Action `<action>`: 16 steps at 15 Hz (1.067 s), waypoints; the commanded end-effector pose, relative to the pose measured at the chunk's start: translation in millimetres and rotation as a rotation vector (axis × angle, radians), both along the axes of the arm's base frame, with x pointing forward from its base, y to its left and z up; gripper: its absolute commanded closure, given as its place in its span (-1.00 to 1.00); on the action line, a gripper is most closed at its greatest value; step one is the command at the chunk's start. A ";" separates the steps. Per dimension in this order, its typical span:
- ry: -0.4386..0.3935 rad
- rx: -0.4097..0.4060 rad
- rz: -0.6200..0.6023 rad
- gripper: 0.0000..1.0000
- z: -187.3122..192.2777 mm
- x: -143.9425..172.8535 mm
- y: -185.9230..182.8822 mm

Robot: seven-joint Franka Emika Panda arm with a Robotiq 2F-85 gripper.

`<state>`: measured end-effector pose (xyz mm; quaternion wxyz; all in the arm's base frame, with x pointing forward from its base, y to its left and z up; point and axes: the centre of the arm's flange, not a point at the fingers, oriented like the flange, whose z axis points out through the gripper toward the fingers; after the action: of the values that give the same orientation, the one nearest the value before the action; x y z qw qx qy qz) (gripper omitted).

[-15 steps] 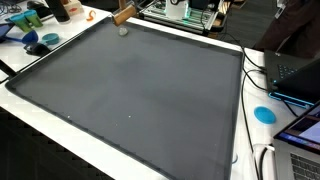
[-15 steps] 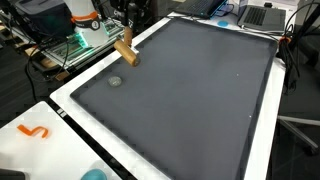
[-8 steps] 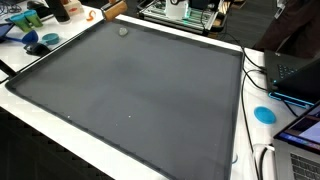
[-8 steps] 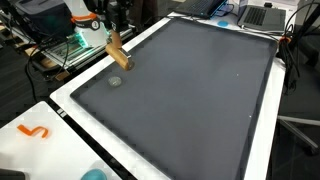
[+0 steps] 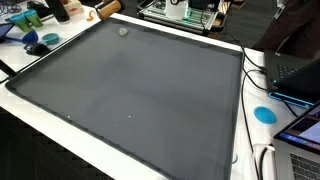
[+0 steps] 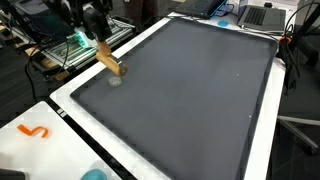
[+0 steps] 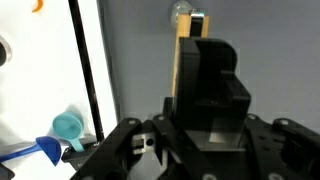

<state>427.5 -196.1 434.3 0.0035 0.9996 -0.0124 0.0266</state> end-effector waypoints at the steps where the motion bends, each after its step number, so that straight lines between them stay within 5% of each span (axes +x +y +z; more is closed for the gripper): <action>1: -0.061 0.070 0.052 0.50 -6.6 -14.0 -30.9; 16: -0.158 0.225 0.172 0.50 -48.0 -62.2 -114.0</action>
<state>371.7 -295.3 394.0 -0.0992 0.9891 0.0635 0.0886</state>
